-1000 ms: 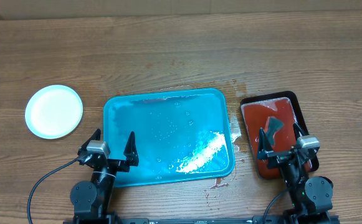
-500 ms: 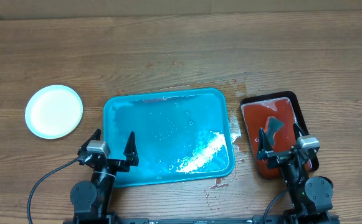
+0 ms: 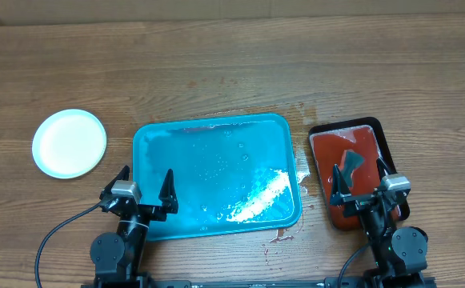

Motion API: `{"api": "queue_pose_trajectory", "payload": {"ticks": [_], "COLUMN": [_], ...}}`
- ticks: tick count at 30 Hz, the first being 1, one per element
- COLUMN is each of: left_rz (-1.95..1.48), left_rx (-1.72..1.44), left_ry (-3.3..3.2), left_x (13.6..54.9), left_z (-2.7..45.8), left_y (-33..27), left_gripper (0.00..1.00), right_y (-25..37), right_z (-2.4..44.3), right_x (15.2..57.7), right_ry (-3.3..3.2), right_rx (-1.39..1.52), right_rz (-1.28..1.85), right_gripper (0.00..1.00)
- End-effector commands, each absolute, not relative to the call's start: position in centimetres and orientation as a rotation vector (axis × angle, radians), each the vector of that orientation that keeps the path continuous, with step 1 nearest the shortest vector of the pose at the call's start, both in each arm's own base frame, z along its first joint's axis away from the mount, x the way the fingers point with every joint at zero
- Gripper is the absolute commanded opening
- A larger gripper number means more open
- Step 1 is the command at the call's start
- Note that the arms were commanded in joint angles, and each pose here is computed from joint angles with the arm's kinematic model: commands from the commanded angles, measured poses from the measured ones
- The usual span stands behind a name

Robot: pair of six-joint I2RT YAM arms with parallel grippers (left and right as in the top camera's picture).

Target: Clean dirty plates on tray and stack at the side

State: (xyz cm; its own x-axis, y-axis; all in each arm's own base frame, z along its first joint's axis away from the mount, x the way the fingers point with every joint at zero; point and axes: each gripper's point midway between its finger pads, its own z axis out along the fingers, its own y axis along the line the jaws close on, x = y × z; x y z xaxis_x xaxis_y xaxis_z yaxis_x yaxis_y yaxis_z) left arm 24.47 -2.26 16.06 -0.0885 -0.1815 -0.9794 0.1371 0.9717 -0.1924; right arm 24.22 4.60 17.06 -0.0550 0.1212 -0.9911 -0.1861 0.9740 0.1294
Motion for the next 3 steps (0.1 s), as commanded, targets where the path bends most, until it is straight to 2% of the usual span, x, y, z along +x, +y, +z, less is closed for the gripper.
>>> {"api": "queue_pose_trajectory", "payload": {"ticks": [1, 3], "left_rz": [-0.272, -0.272], "left_rx": [-0.041, -0.041], "left_ry": [1.635, 1.635], "left_x": [24.44, 24.44], "left_z": [16.04, 16.04], "left_y": [-2.3, -2.3], "left_gripper": [1.0, 1.0], "right_y": [4.68, 4.67], "right_z": [16.94, 16.94], "right_x": [24.2, 24.2], "right_ry": [1.6, 1.6], "right_rx": [-0.058, -0.057], "right_rz": [0.252, 0.251], "right_gripper": [1.0, 1.0]}}
